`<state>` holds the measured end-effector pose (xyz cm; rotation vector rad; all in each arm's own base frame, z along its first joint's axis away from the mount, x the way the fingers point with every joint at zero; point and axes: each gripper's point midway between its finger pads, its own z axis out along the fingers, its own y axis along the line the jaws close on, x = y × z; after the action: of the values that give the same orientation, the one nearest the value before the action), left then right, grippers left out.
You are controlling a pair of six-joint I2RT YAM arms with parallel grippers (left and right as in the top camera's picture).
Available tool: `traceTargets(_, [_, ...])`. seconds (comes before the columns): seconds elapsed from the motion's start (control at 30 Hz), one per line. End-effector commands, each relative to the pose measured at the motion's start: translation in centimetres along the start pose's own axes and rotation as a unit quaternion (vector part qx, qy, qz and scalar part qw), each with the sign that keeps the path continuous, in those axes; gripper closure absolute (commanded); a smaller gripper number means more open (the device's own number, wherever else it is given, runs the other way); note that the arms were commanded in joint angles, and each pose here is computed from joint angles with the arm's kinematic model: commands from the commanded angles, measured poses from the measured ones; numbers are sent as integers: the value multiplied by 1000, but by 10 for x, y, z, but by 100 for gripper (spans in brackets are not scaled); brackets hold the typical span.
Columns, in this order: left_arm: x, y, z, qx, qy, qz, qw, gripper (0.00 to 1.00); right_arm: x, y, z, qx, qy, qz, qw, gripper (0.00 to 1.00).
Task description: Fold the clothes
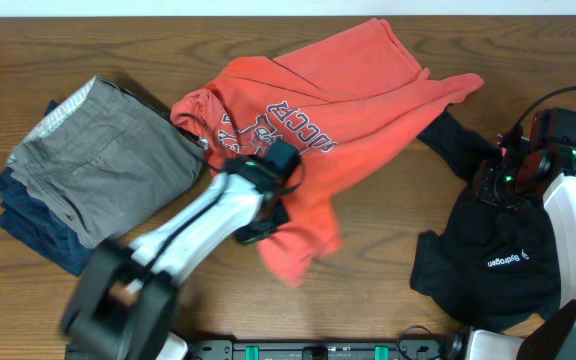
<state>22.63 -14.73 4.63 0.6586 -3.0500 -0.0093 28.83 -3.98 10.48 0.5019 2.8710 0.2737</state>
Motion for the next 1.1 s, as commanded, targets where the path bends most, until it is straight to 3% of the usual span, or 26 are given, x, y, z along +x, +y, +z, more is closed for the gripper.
traceTargets(0.0, [-17,44,-34,-45,-65,19,997,94,-7,12,1,-11,-13,-33,999,99])
traceTargets(0.2, [-32,73,-60,-34,-93,-34,994,94,-24,45,19,-17,-39,-103,994,99])
traceTargets(0.43, [-48,102,-62,-41,-88,-103,990,94,-33,46,67,2,-16,-116,993,99])
traceTargets(0.73, [-50,105,-62,-40,-87,-111,989,94,-75,39,131,17,-62,-121,991,99])
traceTargets(0.9, [-50,105,-62,-39,-87,-111,989,94,-88,-19,152,134,-75,-64,986,99])
traceTargets(1.07, [-50,105,-62,-39,-87,-111,989,94,-98,-119,122,282,-111,71,950,99])
